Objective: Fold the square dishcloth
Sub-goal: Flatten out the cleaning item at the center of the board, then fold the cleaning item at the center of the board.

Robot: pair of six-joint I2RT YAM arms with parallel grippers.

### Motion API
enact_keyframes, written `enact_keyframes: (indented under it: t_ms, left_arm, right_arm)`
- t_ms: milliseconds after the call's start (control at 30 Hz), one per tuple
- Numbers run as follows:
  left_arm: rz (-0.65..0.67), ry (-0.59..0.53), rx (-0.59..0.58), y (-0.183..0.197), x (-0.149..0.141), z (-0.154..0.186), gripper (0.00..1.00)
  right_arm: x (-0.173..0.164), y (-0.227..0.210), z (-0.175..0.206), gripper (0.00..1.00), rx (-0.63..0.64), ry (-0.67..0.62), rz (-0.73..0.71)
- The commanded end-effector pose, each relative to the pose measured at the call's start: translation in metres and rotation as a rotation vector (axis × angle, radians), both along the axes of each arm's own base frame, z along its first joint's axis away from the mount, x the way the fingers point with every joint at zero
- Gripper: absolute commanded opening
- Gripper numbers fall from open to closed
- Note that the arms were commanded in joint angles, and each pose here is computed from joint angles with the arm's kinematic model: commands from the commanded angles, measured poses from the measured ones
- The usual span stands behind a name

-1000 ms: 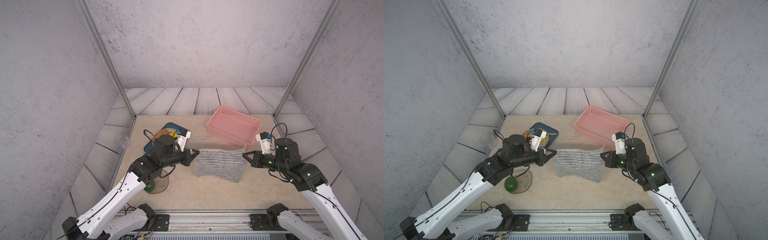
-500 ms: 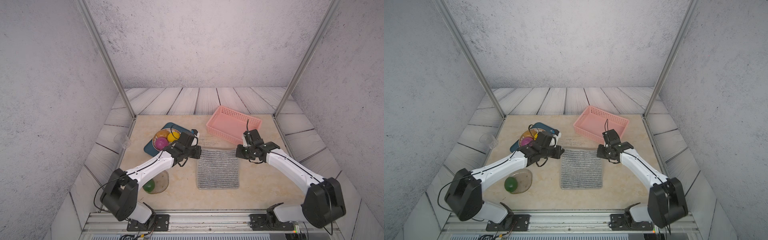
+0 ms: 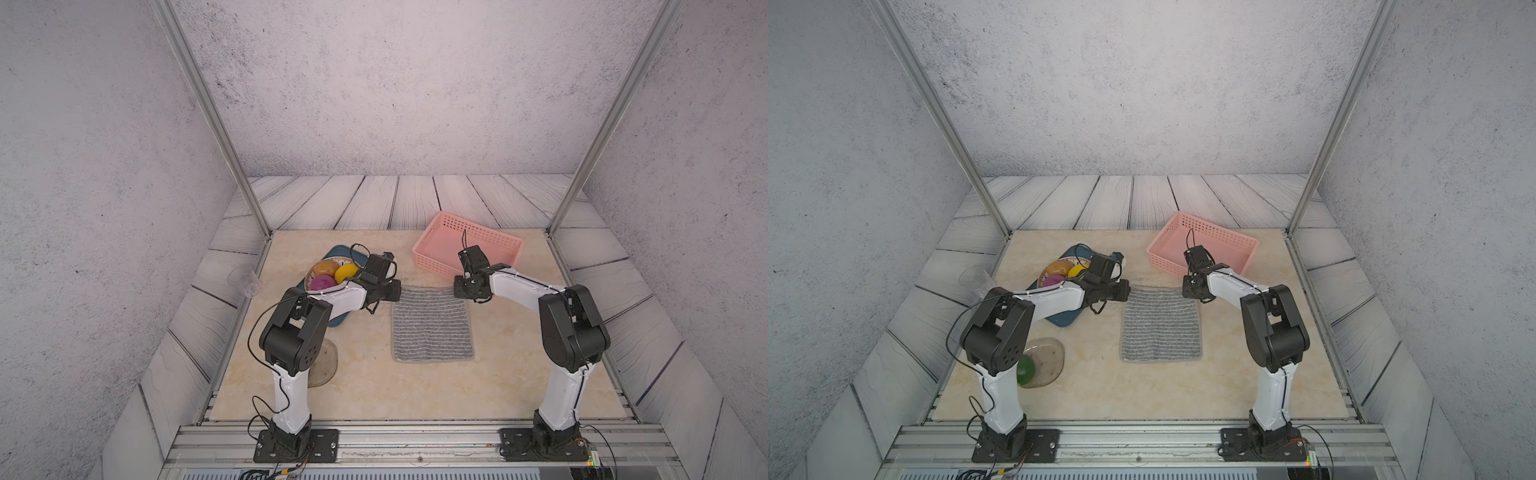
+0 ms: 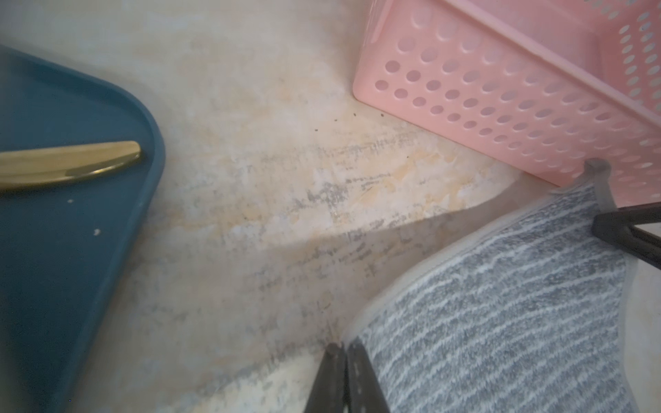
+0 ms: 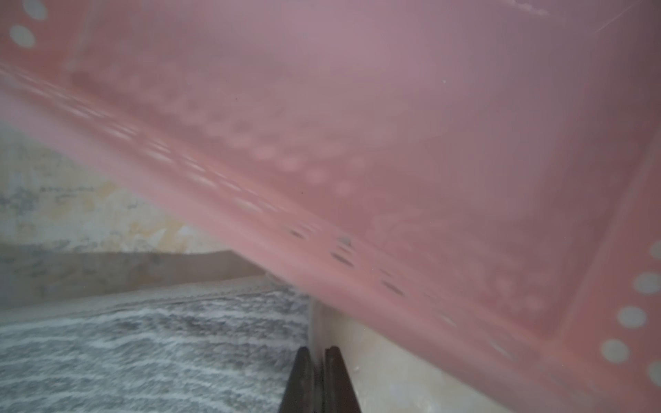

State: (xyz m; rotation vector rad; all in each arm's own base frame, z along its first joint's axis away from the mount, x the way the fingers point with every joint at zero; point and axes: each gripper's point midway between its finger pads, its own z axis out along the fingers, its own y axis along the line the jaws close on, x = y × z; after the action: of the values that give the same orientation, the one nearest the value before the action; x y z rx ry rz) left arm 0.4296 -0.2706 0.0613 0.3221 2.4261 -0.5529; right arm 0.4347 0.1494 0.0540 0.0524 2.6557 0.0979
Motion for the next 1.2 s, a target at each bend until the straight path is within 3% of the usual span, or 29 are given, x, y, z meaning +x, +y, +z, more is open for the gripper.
enact_keyframes:
  t_ms: [0,67,167,467,700,867,1167]
  left_arm:
    - [-0.009,-0.031,-0.020,-0.005,0.012,0.009,0.12]
    - [-0.003,-0.022,-0.013,-0.002,0.012,0.005,0.16]
    - [-0.001,-0.007,-0.011,-0.001,0.011,0.001,0.24]
    - [0.016,0.031,-0.015,0.002,0.013,-0.010,0.31]
    - [0.037,0.078,0.036,0.016,0.013,-0.020,0.51]
    - [0.011,0.124,0.067,0.019,0.012,-0.028,0.51]
    - [-0.065,0.177,0.013,0.003,0.005,-0.037,0.42]
  right_arm:
    - [0.005,-0.008,-0.001,0.25,-0.062,0.007,-0.003]
    - [0.006,-0.011,0.001,0.39,-0.076,0.006,-0.010]
    - [0.009,-0.012,0.004,0.47,-0.090,0.002,-0.007]
    - [0.026,-0.011,-0.004,0.51,-0.104,0.033,-0.008]
    - [0.036,-0.011,-0.009,0.51,-0.070,0.049,-0.030]
    - [0.037,-0.010,-0.014,0.51,-0.049,0.059,-0.053]
    - [0.039,-0.011,-0.026,0.50,-0.042,0.079,-0.104]
